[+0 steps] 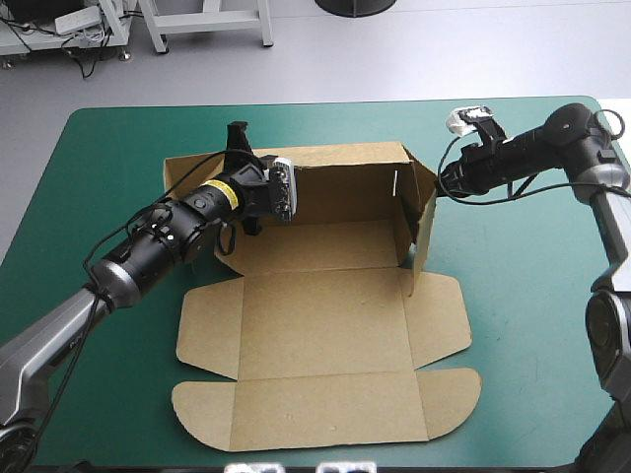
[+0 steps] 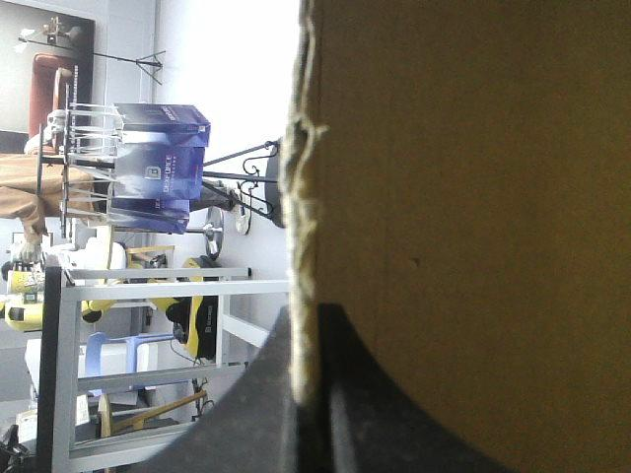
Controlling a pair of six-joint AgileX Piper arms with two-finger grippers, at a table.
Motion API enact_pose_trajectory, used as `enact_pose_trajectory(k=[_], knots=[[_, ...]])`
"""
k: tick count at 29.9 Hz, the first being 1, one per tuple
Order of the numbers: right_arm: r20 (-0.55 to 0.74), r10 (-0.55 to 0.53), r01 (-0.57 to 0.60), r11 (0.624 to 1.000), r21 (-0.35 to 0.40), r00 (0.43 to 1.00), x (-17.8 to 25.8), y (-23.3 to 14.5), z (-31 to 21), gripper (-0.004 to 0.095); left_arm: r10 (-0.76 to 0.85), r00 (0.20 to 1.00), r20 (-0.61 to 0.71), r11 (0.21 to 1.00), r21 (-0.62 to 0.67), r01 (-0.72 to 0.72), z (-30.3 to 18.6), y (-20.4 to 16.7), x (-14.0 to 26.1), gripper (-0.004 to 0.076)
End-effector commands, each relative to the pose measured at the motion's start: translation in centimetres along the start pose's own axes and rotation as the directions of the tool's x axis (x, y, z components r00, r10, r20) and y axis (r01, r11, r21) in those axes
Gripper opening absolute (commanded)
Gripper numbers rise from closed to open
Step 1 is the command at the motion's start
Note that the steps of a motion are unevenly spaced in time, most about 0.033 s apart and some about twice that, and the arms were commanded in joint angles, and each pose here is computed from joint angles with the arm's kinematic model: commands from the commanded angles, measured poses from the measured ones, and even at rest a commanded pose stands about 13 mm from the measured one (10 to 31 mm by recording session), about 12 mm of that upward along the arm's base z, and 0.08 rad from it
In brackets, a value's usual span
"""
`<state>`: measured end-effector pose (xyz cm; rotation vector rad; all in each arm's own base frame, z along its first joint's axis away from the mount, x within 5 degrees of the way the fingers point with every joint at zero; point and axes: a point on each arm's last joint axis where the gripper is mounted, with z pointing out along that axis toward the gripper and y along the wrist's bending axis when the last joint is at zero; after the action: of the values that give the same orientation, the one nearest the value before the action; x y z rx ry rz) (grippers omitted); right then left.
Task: Fold the box
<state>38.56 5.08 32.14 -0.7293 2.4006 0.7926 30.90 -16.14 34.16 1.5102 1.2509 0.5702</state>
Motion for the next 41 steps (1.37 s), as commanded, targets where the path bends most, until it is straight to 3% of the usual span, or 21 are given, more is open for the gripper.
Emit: enact_pose_trajectory(k=[1, 5, 13, 24, 31, 35, 41], knots=[[0.122, -0.122, 0.132, 0.988, -0.084, 0.985, -0.4, 3.1, -2.1, -0.002, 0.0, 0.998, 0.069, 0.989, -0.146, 0.01, -1.6, 2.6, -0.9, -0.0009], [0.177, -0.144, 0.158, 0.986, -0.062, 0.973, 0.6, 3.5, -1.9, -0.002, 0.0, 0.998, 0.069, 0.989, -0.146, 0.01, -1.6, 2.6, -0.9, -0.0009], [0.268, -0.197, 0.18, 0.98, 0.085, 0.943, 2.8, 3.8, -1.8, -0.0019, -0.028, 0.997, 0.071, 0.99, -0.138, 0.037, -1.5, 2.6, -0.9, -0.0009], [0.391, -0.219, 0.163, 0.972, 0.172, 0.894, 8.3, 3.8, 0.7, -0.002, -0.022, 0.997, 0.076, 0.995, -0.096, 0.029, -0.9, -0.2, -0.3, -0.0009], [0.442, -0.318, 0.195, 0.933, 0.301, 0.839, 9.8, 5.5, -0.9, -0.0018, -0.054, 0.993, 0.108, 0.989, -0.129, 0.068, -0.9, -0.1, -0.5, -0.0009], [0.43, -0.387, 0.261, 0.909, 0.324, 0.816, 9.4, 6.9, -0.8, -0.0018, -0.052, 0.992, 0.114, 0.989, -0.129, 0.067, -0.9, -0.1, -0.7, -0.0009], [0.42, -0.385, 0.236, 0.901, 0.365, 0.822, 9.2, 6.6, -0.4, -0.0018, -0.041, 0.989, 0.143, 0.992, -0.112, 0.058, -1.0, -0.6, -1.8, -0.0009]])
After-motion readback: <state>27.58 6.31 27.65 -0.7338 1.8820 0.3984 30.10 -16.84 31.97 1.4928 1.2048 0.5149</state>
